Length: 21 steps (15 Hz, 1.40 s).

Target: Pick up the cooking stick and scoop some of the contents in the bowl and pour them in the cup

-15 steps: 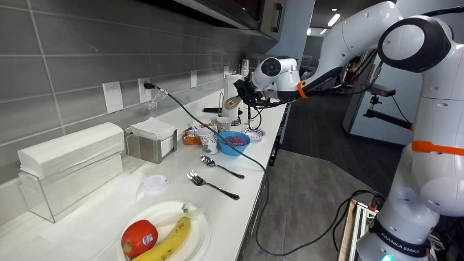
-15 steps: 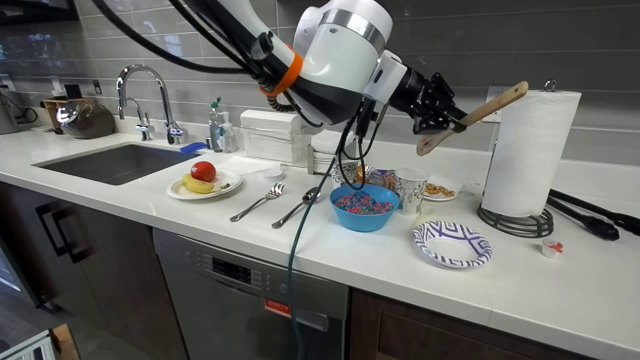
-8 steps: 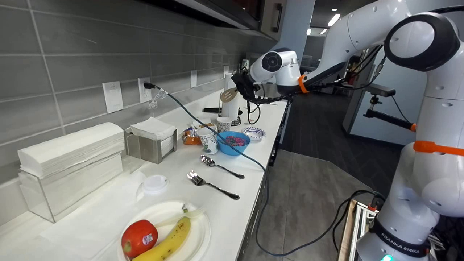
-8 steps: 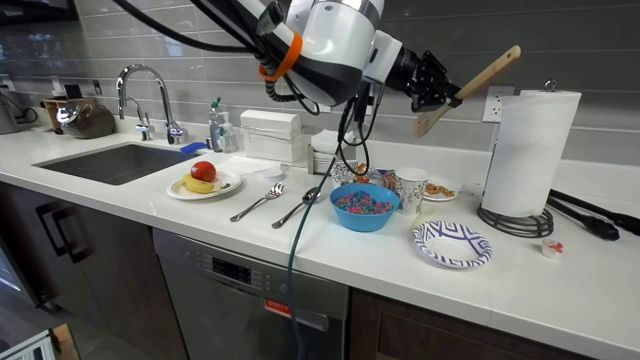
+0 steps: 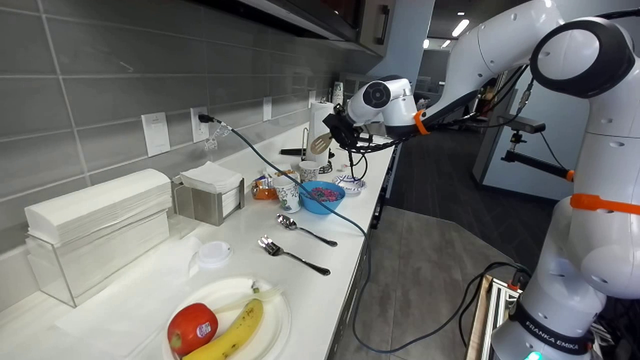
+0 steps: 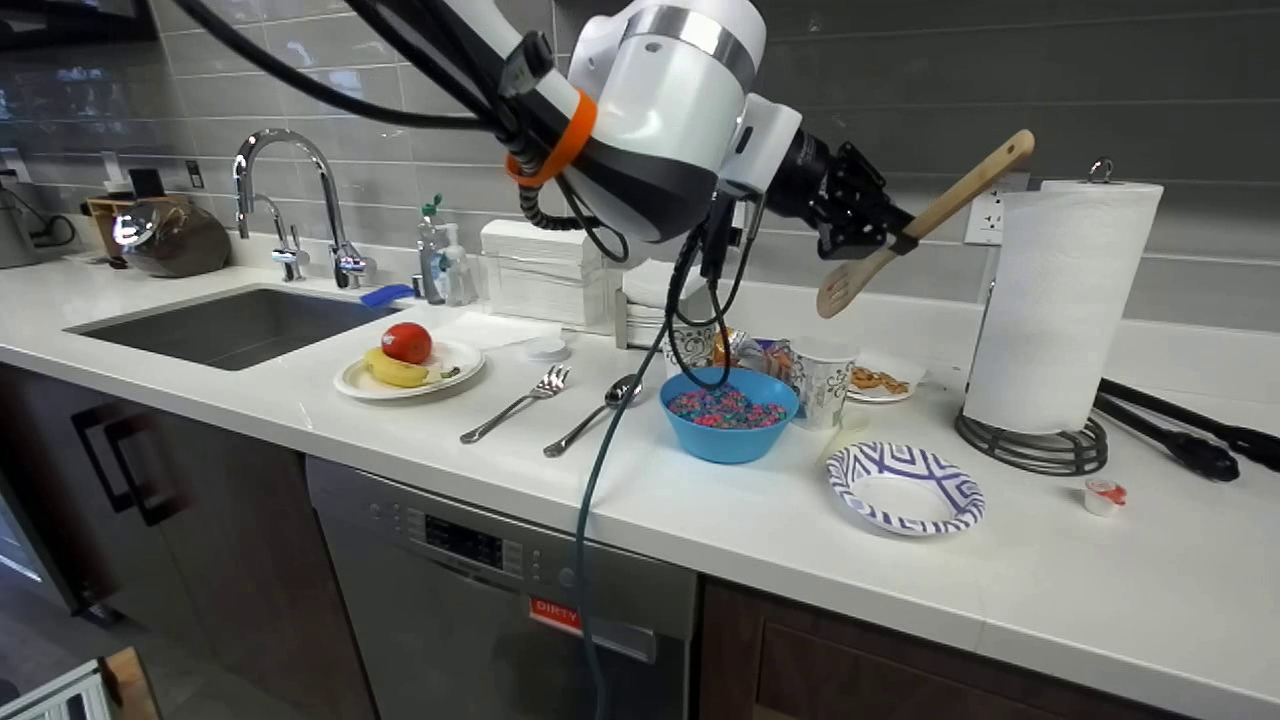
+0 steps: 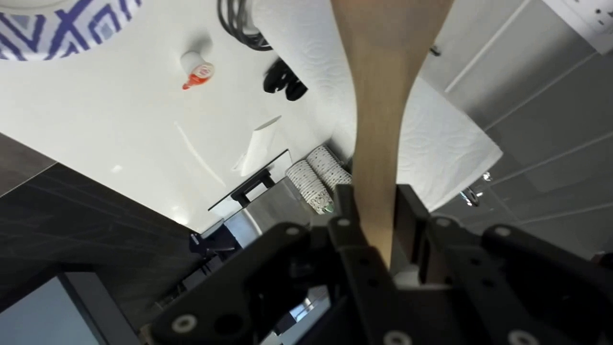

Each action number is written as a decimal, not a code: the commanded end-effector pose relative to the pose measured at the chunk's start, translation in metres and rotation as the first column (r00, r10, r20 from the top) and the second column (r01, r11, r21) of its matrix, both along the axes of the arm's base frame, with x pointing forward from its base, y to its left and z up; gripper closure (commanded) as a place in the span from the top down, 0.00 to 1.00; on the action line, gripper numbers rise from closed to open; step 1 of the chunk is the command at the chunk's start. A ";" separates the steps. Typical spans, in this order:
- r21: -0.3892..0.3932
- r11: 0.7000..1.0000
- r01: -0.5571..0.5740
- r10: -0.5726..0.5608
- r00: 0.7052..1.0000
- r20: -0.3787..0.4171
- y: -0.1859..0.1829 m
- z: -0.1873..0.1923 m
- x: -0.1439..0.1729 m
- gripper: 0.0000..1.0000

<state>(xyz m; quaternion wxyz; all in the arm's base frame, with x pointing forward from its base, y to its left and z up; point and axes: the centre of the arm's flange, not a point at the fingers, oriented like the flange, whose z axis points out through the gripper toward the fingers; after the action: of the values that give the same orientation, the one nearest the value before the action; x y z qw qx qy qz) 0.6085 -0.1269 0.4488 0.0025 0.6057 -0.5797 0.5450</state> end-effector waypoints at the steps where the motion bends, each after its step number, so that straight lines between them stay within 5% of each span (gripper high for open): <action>1: 0.048 0.999 0.013 -0.006 0.990 -0.139 -0.017 -0.011 -0.008 0.06; 6: 0.172 0.976 0.133 -0.098 0.975 -0.199 -0.038 -0.014 -0.001 0.06; 12: 0.265 0.952 0.154 -0.035 0.913 -0.406 -0.038 -0.018 -0.002 0.06; 16: 0.301 0.936 0.181 -0.003 0.860 -0.510 -0.026 -0.027 -0.004 0.06; 21: 0.291 0.933 0.212 -0.013 0.827 -0.562 -0.007 -0.035 -0.006 0.06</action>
<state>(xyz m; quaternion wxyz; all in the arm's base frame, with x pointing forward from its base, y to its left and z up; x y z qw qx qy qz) 0.6015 -0.1441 0.4142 0.0876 0.6904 -0.6706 0.2567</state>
